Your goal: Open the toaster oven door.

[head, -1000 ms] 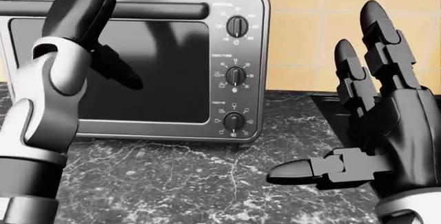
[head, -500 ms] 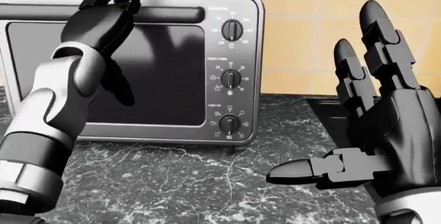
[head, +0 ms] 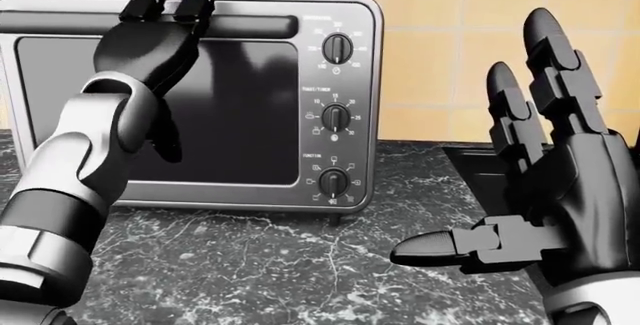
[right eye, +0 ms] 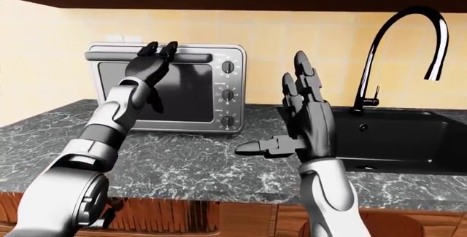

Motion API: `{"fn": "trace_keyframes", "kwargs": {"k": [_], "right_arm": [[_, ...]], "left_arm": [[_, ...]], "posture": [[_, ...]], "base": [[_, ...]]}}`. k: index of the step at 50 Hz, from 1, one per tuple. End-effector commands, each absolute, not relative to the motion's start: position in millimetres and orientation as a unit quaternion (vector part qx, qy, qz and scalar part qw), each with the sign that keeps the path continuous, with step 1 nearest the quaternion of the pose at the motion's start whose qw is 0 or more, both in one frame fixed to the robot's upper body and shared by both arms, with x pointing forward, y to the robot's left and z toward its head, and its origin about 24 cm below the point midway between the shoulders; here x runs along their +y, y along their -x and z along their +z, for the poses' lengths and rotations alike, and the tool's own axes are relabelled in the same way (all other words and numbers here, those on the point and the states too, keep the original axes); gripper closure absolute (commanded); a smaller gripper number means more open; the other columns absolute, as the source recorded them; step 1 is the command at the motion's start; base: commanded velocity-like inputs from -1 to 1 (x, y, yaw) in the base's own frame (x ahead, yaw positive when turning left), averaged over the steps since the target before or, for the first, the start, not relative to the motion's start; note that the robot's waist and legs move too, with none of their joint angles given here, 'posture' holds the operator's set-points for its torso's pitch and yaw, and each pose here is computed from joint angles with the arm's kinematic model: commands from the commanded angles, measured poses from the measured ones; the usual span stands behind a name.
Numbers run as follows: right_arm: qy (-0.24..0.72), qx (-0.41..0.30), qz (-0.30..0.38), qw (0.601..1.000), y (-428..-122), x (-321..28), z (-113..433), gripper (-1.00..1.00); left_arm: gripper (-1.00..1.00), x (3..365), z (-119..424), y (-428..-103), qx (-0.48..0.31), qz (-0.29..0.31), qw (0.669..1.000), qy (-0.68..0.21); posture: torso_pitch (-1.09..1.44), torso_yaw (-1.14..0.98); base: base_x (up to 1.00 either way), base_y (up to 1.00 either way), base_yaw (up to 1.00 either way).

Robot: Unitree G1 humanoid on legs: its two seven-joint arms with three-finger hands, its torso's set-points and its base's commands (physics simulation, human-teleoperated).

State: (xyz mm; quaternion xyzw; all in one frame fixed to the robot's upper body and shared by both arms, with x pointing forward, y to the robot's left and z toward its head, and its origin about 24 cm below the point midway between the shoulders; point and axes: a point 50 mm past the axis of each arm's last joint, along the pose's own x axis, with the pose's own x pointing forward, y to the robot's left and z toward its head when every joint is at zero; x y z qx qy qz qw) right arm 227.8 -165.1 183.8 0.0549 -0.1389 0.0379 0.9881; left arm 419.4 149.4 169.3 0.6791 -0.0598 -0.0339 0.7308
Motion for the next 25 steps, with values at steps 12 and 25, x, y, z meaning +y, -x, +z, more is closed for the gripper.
{"fn": "trace_keyframes", "kwargs": {"k": [12, 25], "right_arm": [[-0.054, -0.172, 0.037, 0.983, -224.6, -166.4, 195.9, -1.00], [-0.057, -0.174, 0.030, 0.983, -223.2, -171.7, 197.0, -1.00]], "left_arm": [[-0.08, 145.6, 185.8, -421.6, -0.077, -0.030, 0.728, -0.681], [-0.01, 151.9, 185.7, -421.0, -0.075, -0.017, 0.728, -0.681]], "posture": [[-0.68, 0.00], [-0.68, 0.00]], "base": [[0.00, 0.00, 0.00], [0.00, 0.00, 0.00]]}}
